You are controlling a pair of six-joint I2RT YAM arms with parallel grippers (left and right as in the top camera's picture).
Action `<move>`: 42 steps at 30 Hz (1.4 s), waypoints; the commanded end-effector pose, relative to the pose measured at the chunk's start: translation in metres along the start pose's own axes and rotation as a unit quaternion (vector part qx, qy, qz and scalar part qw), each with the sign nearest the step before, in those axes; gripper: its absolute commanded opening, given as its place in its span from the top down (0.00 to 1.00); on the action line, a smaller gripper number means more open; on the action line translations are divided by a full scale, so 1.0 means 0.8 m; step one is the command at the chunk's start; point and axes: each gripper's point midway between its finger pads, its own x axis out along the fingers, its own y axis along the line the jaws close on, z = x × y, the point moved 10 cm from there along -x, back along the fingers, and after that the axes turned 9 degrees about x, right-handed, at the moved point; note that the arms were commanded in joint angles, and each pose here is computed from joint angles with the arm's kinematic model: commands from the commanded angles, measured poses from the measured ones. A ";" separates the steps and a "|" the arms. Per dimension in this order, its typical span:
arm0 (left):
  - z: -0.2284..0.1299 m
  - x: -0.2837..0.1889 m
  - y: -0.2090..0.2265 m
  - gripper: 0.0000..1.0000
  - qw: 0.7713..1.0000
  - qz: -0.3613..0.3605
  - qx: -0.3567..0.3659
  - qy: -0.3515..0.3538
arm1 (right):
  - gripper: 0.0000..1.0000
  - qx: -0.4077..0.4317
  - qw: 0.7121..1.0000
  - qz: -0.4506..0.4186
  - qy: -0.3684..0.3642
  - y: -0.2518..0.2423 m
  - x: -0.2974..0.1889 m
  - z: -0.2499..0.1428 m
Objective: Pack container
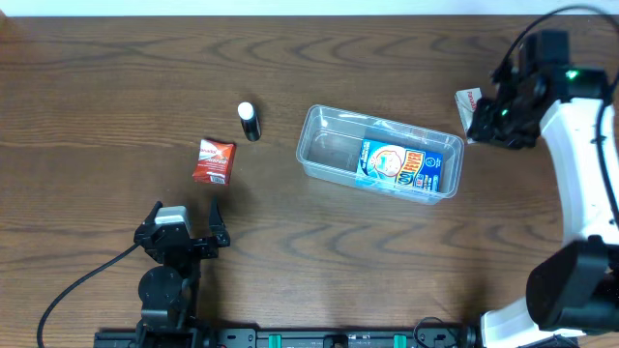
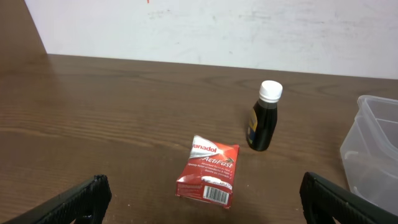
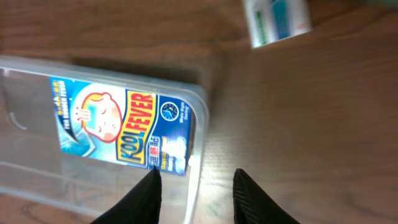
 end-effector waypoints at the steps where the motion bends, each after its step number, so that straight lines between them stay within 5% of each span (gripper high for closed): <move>1: -0.007 0.000 -0.001 0.02 1.000 -0.005 0.010 0.012 | 0.63 0.013 0.999 0.033 0.030 -0.002 0.032 -0.010; 19: -0.007 0.000 -0.001 0.02 1.000 -0.005 0.010 0.012 | 0.70 0.012 1.000 -0.009 0.016 -0.016 0.060 -0.015; 23: -0.007 0.000 -0.001 0.02 1.000 -0.005 0.010 0.012 | 0.79 0.011 1.000 -0.008 0.012 -0.015 0.060 -0.013; 42: -0.007 0.000 -0.001 0.02 1.000 -0.005 0.010 0.012 | 0.78 -0.003 1.000 -0.002 0.003 -0.004 0.064 -0.012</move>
